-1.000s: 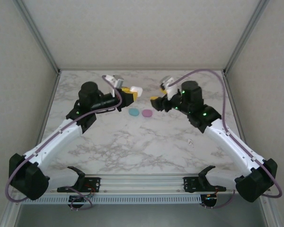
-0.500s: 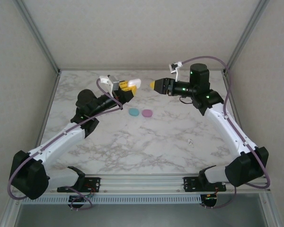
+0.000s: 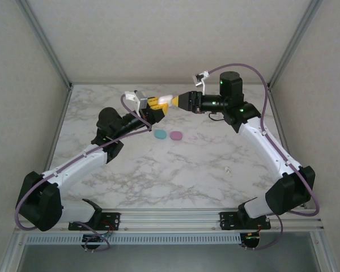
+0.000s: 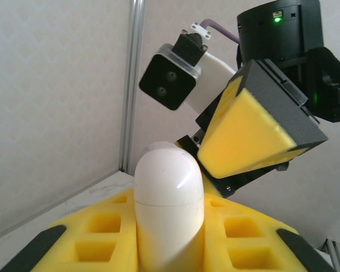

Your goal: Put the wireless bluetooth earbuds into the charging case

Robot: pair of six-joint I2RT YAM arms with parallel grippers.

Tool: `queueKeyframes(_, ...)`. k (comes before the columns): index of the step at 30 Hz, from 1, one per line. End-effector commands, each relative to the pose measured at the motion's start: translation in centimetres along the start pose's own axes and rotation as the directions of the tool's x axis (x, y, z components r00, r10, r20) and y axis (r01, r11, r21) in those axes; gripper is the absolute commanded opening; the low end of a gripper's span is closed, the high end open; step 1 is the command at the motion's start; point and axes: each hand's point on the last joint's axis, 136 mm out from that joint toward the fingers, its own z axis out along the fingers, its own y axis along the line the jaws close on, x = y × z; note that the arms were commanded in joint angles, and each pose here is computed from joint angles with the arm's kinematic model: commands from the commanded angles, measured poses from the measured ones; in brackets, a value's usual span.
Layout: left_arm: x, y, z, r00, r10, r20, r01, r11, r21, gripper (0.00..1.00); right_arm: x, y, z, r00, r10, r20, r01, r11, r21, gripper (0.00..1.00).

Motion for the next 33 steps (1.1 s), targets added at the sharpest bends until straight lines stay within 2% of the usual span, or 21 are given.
queueKeyframes(1,-1.9,-1.3,0.3,0.998,0.013,0.059,-0.016,0.998,0.057,0.0,-0.7,1.2,0.2,1.0,-0.021,-0.002,0.021,1.0,-0.023,0.63)
queueKeyframes(19,-1.7,-1.9,0.3,0.999,0.006,0.046,-0.01,0.995,0.096,0.0,-2.6,-0.9,0.8,0.998,0.009,0.06,-0.013,0.998,0.068,0.62)
queueKeyframes(27,-1.5,-1.2,0.1,0.999,0.02,0.038,-0.022,0.999,0.04,0.0,-2.8,0.1,0.5,0.998,-0.016,0.068,0.014,0.999,0.033,0.65)
queueKeyframes(30,-1.6,-1.0,-0.1,0.998,0.051,0.03,-0.051,0.998,0.021,0.0,-2.2,0.7,0.9,0.998,0.07,-0.004,-0.07,0.997,-0.024,0.66)
queueKeyframes(33,-1.7,-0.7,-0.1,0.996,0.085,0.027,-0.085,0.996,0.001,0.0,-1.5,0.6,1.3,0.966,0.252,-0.064,-0.254,0.967,-0.034,0.69)
